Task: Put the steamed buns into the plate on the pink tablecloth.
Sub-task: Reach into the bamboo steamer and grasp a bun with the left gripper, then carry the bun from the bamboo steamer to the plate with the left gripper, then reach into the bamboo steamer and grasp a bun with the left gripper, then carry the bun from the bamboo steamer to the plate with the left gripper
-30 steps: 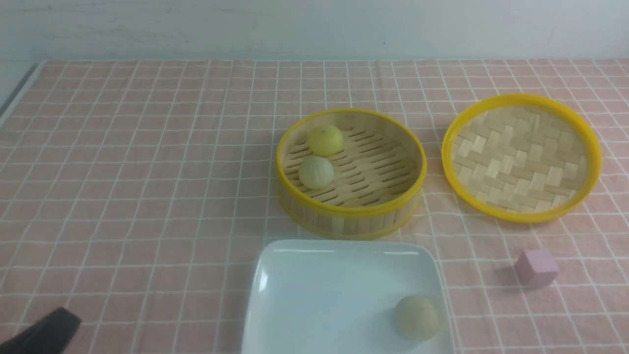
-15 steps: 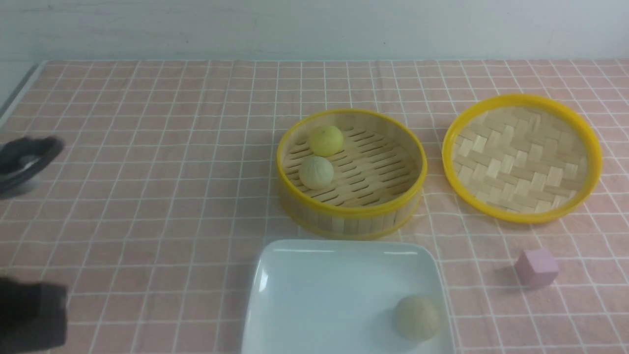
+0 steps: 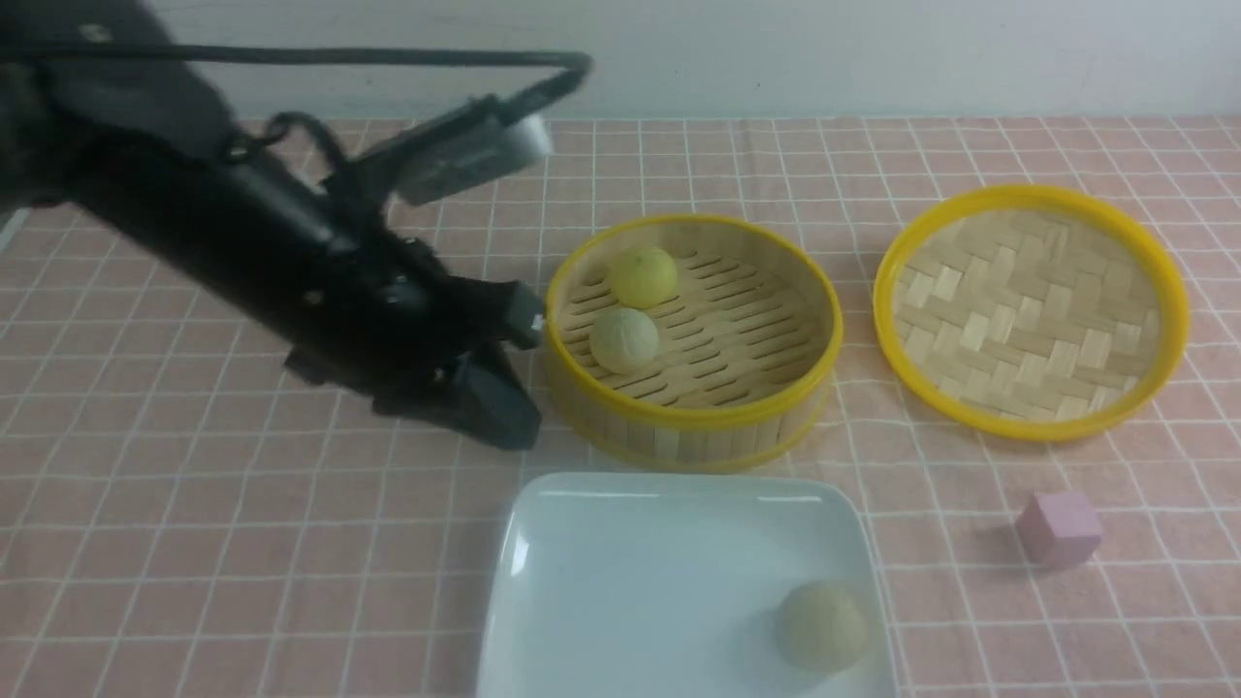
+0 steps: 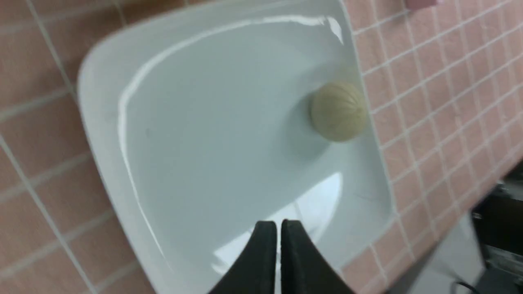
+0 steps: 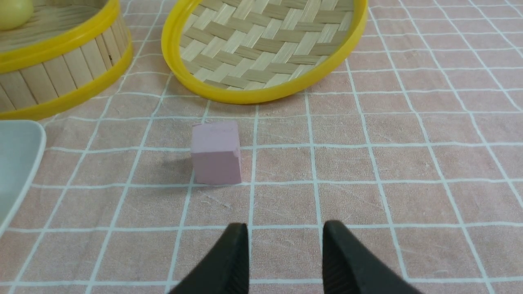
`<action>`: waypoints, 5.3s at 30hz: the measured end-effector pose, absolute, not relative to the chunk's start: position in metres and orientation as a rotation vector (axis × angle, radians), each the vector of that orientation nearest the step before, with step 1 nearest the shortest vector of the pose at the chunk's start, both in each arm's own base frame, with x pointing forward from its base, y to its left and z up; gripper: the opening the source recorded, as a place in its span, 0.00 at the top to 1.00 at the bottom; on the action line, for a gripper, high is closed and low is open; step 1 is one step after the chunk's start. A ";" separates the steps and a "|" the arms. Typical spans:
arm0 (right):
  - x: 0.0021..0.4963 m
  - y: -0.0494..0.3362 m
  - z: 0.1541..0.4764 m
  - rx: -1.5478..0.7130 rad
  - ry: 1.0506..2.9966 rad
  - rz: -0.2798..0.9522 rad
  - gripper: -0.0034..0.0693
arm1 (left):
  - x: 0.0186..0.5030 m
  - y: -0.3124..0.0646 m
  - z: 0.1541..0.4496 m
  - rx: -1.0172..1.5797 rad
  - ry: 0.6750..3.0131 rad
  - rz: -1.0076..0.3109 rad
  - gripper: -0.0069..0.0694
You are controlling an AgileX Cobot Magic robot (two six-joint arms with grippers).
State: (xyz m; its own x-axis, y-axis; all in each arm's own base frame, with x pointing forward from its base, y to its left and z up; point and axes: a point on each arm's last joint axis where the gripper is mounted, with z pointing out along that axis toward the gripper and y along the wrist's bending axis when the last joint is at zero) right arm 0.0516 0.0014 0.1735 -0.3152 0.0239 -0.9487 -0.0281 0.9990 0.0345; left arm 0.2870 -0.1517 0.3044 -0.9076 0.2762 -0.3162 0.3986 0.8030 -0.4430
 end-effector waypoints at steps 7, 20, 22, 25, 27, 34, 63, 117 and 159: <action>0.052 0.001 0.173 -0.003 1.891 0.052 0.62 | 0.366 -0.192 0.299 0.534 2.692 -0.558 0.63; 0.052 0.001 0.173 -0.003 1.891 0.052 0.62 | 0.449 -0.225 0.236 0.546 2.639 -0.450 0.46; 0.052 0.001 0.173 -0.003 1.891 0.052 0.62 | 0.454 -0.226 0.222 0.544 2.648 -0.435 0.50; 0.052 0.001 0.173 -0.003 1.891 0.052 0.62 | 0.456 -0.227 0.209 0.518 2.682 -0.432 0.64; 0.052 0.001 0.173 -0.003 1.891 0.052 0.62 | 0.455 -0.227 0.208 0.506 2.698 -0.436 0.73; 0.052 0.001 0.173 -0.003 1.891 0.052 0.62 | 0.434 -0.217 0.278 0.530 2.646 -0.430 0.88; 0.052 0.001 0.173 -0.003 1.891 0.052 0.62 | 0.305 -0.246 0.207 0.818 2.868 -0.522 0.71; 0.052 0.001 0.173 -0.003 1.891 0.052 0.62 | 0.377 -0.251 0.310 0.167 2.364 -0.207 0.88; 0.052 0.001 0.173 -0.003 1.891 0.052 0.62 | 0.237 -0.316 0.202 0.258 2.622 -0.273 0.40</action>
